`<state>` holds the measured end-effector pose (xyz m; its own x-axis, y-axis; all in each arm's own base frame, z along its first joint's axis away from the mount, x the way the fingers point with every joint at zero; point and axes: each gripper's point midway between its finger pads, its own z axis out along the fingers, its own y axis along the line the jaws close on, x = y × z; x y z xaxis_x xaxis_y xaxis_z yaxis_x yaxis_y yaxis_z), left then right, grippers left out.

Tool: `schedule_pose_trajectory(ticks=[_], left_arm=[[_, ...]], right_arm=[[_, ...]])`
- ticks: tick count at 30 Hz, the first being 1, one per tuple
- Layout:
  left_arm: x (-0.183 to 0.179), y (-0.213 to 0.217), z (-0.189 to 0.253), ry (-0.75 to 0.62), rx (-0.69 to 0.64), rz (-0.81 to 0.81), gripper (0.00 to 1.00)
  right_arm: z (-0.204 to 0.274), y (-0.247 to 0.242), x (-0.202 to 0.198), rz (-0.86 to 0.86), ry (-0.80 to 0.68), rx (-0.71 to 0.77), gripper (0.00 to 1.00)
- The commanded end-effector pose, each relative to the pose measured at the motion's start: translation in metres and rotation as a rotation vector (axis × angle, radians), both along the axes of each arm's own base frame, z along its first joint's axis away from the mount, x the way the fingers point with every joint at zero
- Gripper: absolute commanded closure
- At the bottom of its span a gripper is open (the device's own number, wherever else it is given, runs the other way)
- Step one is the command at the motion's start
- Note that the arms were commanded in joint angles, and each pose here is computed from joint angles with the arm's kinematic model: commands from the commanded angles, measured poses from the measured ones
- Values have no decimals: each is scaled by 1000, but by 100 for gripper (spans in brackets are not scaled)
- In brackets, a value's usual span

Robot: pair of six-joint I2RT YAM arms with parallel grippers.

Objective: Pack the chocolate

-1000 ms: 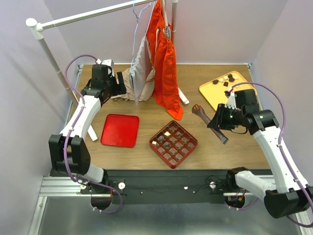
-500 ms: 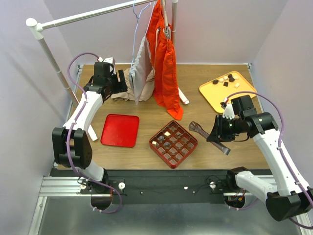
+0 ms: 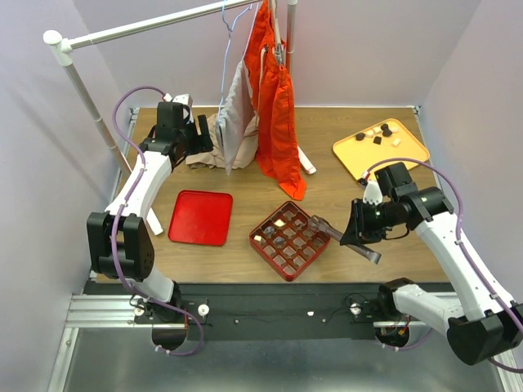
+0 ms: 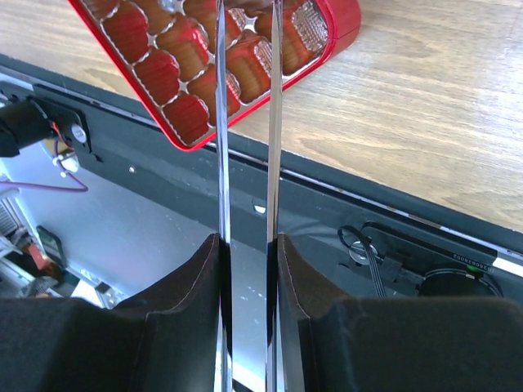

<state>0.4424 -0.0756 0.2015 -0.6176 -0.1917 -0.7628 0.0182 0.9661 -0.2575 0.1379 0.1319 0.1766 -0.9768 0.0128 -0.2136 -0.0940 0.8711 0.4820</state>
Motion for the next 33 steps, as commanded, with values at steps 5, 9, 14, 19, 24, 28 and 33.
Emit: schedule_pose_trajectory(ticks=[5,9,14,19,24,28,33], left_arm=[[3,0,7,-20,-3,-4,16],[2,1,8,-20,-3,-3,16],[2,2,10,-27,3,2,16],[1,2,11,-26,1,1,15],[0,3,10,-25,5,4,16],[0,3,9,-21,6,3,16],[-1,3,10,-26,11,2,16]], right_arm=[[-9,4,-3,36,19,-6,62],[-8,5,-1,39,14,-5,53],[-7,4,2,30,4,-14,48],[-4,3,5,27,-15,-15,48],[3,2,9,17,-43,-21,53],[9,3,12,14,-59,-18,61],[11,1,12,6,-64,-25,62]])
